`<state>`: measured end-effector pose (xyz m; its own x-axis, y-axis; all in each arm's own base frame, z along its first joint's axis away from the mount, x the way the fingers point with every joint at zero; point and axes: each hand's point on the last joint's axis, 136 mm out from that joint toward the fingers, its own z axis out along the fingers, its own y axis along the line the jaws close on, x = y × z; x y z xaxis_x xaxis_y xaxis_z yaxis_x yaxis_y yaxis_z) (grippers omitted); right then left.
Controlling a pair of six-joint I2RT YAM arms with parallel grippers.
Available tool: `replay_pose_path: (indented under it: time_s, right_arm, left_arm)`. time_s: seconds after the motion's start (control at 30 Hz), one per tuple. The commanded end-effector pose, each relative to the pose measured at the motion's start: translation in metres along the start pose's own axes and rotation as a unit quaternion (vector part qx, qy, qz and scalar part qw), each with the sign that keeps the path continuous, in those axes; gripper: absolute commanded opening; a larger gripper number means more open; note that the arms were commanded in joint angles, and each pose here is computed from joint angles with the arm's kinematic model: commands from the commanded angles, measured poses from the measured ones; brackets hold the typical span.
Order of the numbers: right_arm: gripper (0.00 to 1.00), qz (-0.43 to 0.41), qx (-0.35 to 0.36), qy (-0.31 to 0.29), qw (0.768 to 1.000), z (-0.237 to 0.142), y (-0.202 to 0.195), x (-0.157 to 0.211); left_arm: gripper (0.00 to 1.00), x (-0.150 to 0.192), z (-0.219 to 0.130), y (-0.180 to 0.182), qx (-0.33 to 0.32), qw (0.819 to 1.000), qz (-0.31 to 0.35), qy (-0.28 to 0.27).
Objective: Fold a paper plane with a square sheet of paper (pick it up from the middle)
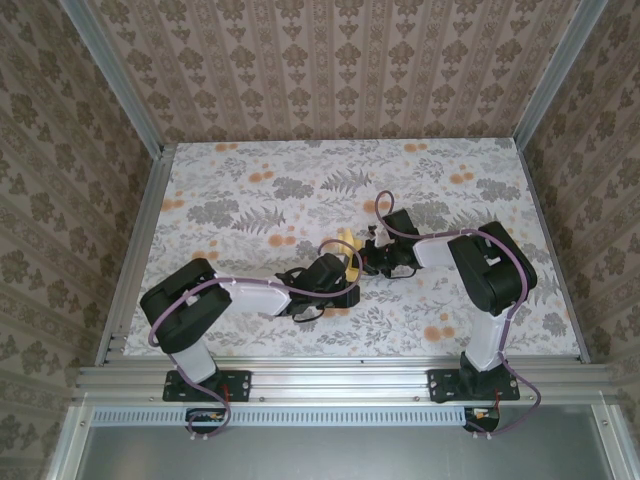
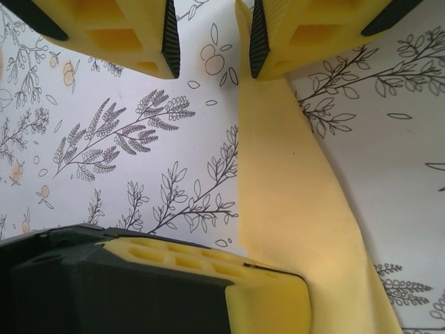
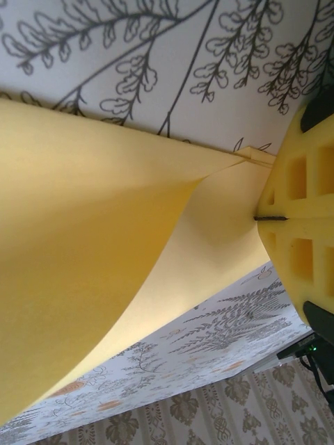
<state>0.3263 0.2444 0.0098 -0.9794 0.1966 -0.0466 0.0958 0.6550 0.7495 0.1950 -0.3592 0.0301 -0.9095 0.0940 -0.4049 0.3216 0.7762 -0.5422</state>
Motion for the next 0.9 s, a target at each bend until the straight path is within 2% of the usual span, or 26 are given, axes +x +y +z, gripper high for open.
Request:
replay_pose_path:
  time_s: [0.0,0.13,0.3,0.5,0.87]
  right_arm:
    - [0.04,0.083,0.138,0.028,0.987,0.011,-0.088,0.036]
    - [0.04,0.085,0.138,0.03,0.986,0.012,-0.089,0.037]
    - [0.04,0.087,0.135,0.031,0.987,0.013,-0.088,0.037]
    - [0.04,0.085,0.135,0.033,0.987,0.013,-0.088,0.037]
    - [0.04,0.089,0.137,0.033,0.986,0.013,-0.09,0.037]
  left_arm:
    - [0.36,-0.006,-0.015,-0.013,0.006,1.0,0.025,-0.007]
    - [0.35,-0.031,-0.027,-0.019,0.02,0.998,0.02,-0.054]
    - [0.31,-0.042,-0.013,-0.011,0.014,0.999,0.01,-0.051]
    - [0.2,-0.037,0.004,0.003,-0.005,0.999,0.006,-0.031]
    - [0.19,-0.009,0.018,0.008,0.011,1.0,-0.008,0.008]
